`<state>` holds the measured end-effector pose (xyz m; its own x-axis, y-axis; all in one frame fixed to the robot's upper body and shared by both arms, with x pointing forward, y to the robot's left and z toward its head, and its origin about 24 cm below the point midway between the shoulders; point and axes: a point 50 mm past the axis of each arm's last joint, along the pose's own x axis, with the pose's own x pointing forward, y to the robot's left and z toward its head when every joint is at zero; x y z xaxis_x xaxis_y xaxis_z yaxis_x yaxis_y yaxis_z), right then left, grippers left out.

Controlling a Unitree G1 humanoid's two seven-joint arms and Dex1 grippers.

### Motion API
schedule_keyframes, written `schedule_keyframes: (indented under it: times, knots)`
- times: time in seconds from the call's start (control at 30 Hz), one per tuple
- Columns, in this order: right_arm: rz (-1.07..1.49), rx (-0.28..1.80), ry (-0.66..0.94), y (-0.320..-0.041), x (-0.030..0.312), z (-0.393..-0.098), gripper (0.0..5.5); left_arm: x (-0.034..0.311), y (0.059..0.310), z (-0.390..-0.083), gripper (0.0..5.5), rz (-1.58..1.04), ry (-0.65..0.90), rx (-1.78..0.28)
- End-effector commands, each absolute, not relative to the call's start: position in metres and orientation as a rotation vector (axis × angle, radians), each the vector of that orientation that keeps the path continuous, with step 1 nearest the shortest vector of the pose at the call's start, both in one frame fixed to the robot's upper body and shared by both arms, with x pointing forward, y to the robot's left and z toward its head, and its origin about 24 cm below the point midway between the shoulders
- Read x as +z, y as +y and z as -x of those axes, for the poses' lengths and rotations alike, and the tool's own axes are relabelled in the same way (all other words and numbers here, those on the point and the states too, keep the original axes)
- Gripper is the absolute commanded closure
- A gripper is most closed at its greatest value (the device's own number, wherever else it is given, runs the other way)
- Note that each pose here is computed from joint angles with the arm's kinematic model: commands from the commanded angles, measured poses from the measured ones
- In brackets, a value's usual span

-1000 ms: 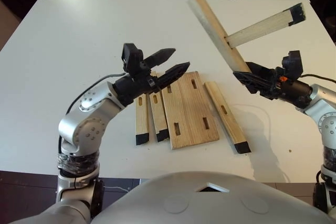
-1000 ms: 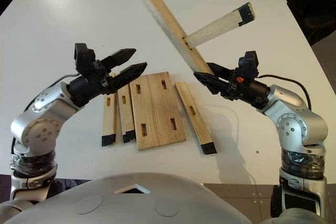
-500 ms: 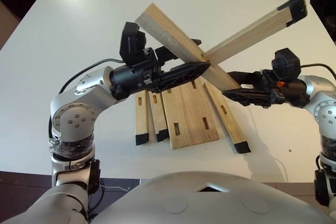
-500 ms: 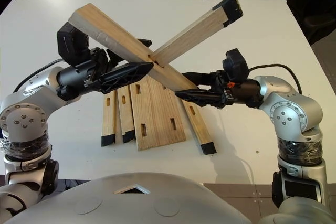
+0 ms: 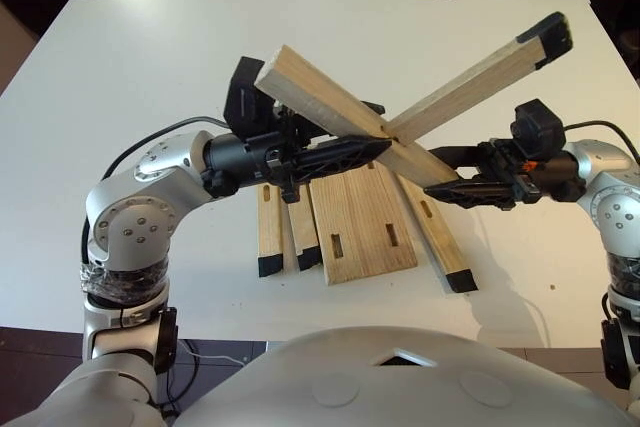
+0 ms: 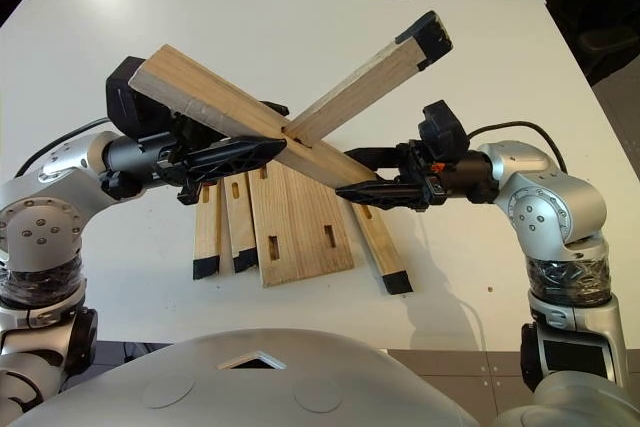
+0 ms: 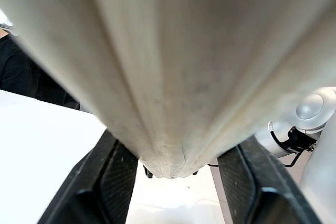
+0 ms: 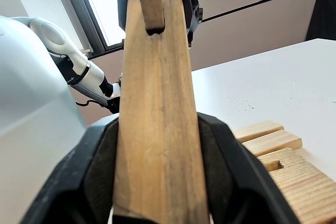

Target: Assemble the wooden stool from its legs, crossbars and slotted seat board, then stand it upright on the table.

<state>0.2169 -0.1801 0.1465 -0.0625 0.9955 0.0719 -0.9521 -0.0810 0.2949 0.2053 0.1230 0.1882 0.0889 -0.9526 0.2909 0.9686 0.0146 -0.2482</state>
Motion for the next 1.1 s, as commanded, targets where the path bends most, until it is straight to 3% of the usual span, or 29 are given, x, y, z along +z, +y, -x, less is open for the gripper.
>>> schedule_keyframes:
  times: [0.03,0.13,0.27,0.5,0.7,0.87,1.1]
  knots:
    - [-0.194,1.580,0.200,-0.182,0.147,-0.223,3.47,0.185,0.119,-0.199,3.41,0.407,-0.025,-1.548]
    - [-0.178,1.575,0.208,-0.183,0.143,-0.224,3.47,0.180,0.120,-0.202,3.42,0.390,-0.010,-1.528]
    - [-0.134,1.568,0.213,-0.181,0.139,-0.225,2.62,0.182,0.119,-0.207,3.44,0.388,-0.042,-1.497]
    - [-0.117,1.523,0.181,-0.195,0.146,-0.229,2.60,0.178,0.123,-0.211,3.45,0.358,-0.042,-1.442]
    - [-0.104,1.416,0.241,-0.222,0.132,-0.234,2.60,0.187,0.134,-0.220,3.45,0.360,-0.105,-1.368]
    - [-0.090,1.283,0.305,-0.245,0.110,-0.247,2.60,0.177,0.141,-0.219,3.46,0.301,-0.072,-1.334]
    - [-0.043,1.405,0.398,-0.217,0.074,-0.226,2.60,0.181,0.179,-0.208,3.46,0.174,0.034,-1.293]
